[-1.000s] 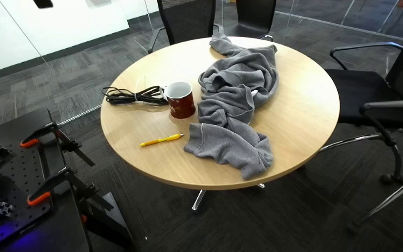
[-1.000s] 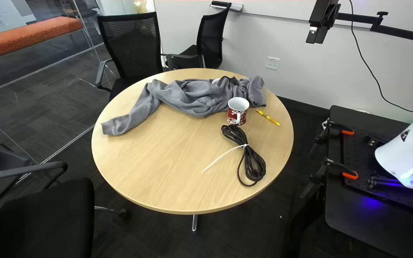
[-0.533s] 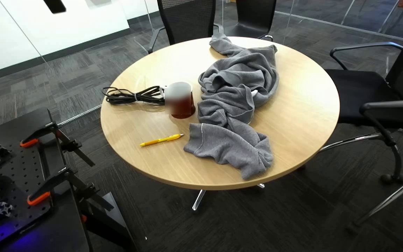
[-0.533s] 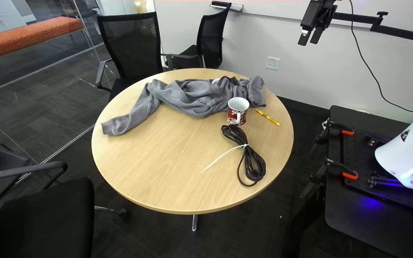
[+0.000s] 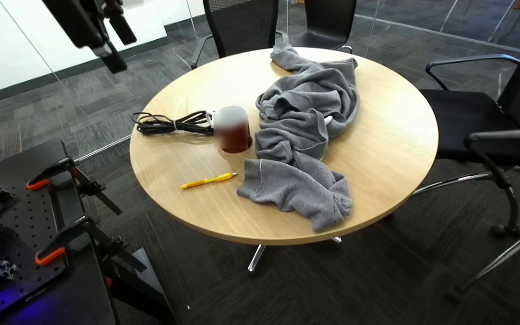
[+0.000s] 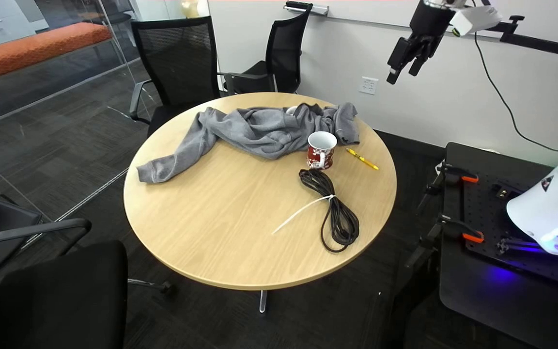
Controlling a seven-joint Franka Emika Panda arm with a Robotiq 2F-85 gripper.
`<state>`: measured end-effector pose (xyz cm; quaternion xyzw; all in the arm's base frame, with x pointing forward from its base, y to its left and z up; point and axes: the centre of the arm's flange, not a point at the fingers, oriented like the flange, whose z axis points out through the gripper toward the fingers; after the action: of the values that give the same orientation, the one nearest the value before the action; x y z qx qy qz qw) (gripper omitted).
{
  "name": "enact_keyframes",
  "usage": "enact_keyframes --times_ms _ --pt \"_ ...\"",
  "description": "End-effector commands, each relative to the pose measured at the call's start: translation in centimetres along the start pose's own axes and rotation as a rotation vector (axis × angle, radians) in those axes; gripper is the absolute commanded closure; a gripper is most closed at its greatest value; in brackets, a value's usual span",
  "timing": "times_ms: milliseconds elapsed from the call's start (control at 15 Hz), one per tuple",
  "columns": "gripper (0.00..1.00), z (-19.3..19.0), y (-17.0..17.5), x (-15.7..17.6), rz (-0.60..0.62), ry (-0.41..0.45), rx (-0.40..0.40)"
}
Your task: Pick up the pen from the table and put it in the mug cup.
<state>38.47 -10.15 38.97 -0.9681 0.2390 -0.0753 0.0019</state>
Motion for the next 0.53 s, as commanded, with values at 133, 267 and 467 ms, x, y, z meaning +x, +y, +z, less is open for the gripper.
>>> enact_keyframes --times_ms 133,267,467 --pt "0.0 6.7 1.5 0.2 0.032 -0.015 -0.09" --pt "0.0 8.7 1.9 0.4 0.025 -0.011 -0.107" --pt "0.0 11.6 2.2 0.9 -0.002 0.033 -0.115"
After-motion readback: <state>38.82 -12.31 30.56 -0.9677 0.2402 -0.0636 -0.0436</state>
